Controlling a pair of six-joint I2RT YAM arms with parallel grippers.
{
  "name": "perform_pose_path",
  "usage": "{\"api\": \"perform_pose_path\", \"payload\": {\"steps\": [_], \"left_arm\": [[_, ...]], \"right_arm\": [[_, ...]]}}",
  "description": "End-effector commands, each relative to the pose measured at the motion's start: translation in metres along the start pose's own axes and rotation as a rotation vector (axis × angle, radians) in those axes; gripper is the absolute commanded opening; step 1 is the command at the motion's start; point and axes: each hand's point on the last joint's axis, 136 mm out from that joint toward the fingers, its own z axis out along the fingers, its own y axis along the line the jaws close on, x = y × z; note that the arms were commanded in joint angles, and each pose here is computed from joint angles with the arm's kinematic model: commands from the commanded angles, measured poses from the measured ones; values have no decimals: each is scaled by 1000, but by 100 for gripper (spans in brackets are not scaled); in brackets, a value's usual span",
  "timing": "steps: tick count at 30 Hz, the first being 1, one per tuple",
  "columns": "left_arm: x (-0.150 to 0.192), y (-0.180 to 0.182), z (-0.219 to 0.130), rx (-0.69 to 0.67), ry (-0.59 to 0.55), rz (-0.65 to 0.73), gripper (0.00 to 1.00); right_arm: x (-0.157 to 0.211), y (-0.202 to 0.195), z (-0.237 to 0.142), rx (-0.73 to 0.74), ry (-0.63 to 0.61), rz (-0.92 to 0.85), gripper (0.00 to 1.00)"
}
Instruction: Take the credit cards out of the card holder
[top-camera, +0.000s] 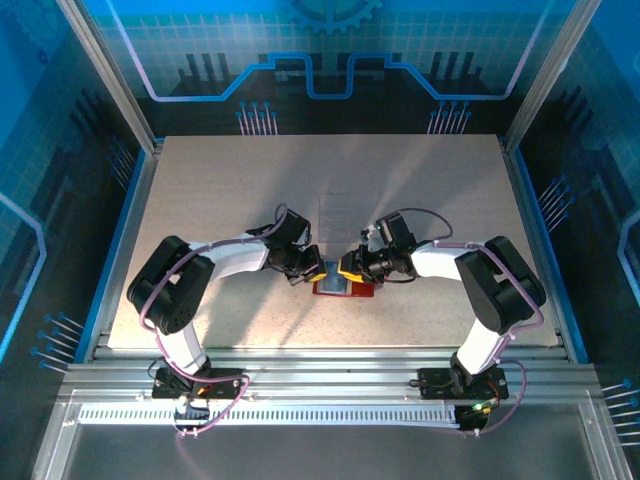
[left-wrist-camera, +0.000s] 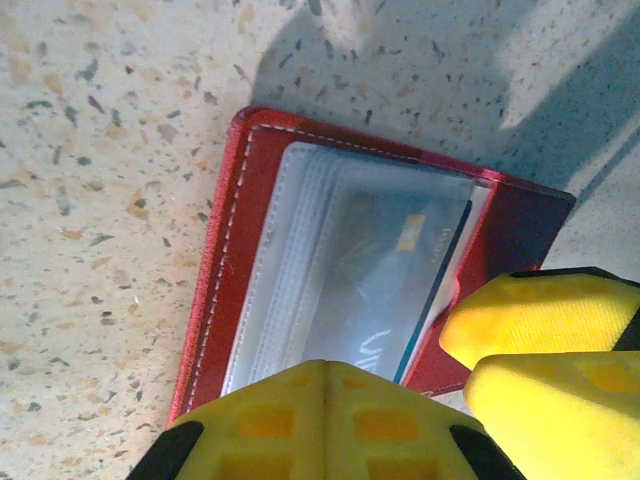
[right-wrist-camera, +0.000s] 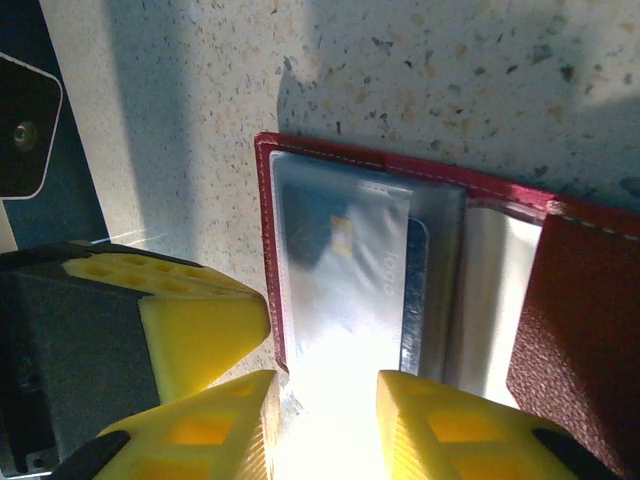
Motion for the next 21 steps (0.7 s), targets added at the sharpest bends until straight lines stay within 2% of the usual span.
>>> {"api": "perform_pose_path", "payload": {"steps": [1, 12, 21], "left_arm": [[3, 7, 7, -40, 28, 8, 6], [5, 15, 10, -66, 35, 2, 5], [4, 16, 8, -71, 25, 0, 5]], "right_arm": [[-1, 7, 4, -24, 16, -3, 33], [4, -5, 10, 0, 45, 18, 34], [5, -17, 1, 93, 15, 16, 34]]}}
